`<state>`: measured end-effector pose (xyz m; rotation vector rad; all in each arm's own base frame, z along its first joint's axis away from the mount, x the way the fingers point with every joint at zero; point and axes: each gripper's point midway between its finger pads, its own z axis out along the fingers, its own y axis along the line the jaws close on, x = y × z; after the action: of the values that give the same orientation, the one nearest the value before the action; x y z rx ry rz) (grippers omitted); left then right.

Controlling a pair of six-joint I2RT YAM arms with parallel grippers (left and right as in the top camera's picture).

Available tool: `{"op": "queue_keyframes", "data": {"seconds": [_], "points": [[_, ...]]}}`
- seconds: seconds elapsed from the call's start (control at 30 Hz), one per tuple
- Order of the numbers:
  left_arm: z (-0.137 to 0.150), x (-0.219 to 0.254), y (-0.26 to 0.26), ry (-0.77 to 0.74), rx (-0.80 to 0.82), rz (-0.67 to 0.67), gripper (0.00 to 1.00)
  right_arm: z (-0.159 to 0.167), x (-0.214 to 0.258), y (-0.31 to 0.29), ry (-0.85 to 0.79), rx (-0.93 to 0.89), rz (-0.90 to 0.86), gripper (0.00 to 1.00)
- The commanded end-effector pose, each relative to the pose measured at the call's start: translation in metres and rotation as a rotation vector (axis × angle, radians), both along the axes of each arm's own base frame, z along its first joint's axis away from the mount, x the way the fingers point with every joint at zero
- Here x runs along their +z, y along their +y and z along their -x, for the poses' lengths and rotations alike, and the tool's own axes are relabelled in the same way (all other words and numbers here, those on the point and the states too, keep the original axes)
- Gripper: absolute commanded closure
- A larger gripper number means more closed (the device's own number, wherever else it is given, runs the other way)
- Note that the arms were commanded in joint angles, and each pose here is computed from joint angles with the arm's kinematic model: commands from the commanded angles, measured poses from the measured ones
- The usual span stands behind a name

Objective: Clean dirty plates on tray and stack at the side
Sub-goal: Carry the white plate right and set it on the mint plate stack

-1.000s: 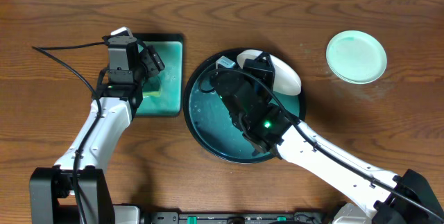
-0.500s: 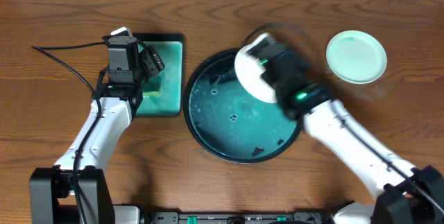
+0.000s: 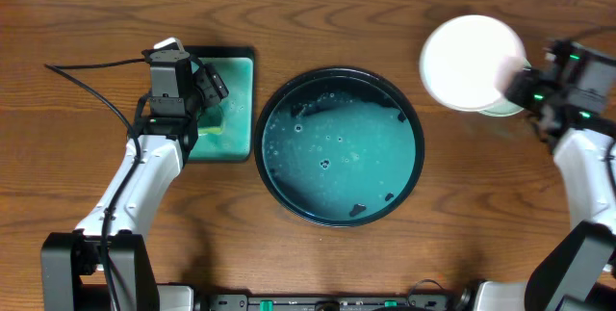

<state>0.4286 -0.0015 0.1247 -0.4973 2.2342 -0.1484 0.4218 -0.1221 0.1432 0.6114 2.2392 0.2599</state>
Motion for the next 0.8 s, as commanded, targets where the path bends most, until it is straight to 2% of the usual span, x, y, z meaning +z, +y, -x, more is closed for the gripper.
{"op": "queue_keyframes", "data": {"seconds": [0.0, 0.1, 0.27, 0.43, 0.47, 0.53, 0.6, 0.63, 0.77], "points": [[-0.001, 0.000, 0.001, 0.000, 0.005, 0.000, 0.19, 0.003, -0.021, -0.029, 0.028, -0.184, -0.170, 0.98], [-0.001, 0.000, 0.001, 0.000, 0.005, 0.000, 0.19, 0.005, -0.048, -0.057, 0.068, -0.290, -0.157, 0.99], [-0.001, 0.000, 0.001, 0.000, 0.005, 0.000, 0.19, -0.011, -0.089, -0.071, 0.068, -0.301, -0.156, 0.99], [-0.001, 0.000, 0.001, 0.000, 0.005, 0.000, 0.19, -0.023, -0.088, -0.072, 0.018, -0.278, -0.156, 0.99], [-0.001, 0.000, 0.001, 0.000, 0.005, 0.001, 0.19, -0.025, -0.084, -0.070, 0.005, -0.268, -0.161, 0.92], [-0.001, 0.000, 0.001, 0.000, 0.005, 0.000, 0.19, -0.026, -0.077, -0.068, -0.011, -0.255, -0.165, 0.59], [-0.001, 0.000, 0.001, 0.000, 0.005, 0.000, 0.19, -0.028, -0.066, -0.064, -0.036, -0.217, -0.160, 0.22], [-0.001, 0.000, 0.001, 0.000, 0.005, 0.000, 0.19, -0.029, -0.059, -0.062, -0.050, -0.197, -0.155, 0.01], [-0.001, 0.000, 0.001, 0.000, 0.005, 0.000, 0.18, -0.024, -0.016, -0.058, -0.109, -0.179, -0.117, 0.01]]}}
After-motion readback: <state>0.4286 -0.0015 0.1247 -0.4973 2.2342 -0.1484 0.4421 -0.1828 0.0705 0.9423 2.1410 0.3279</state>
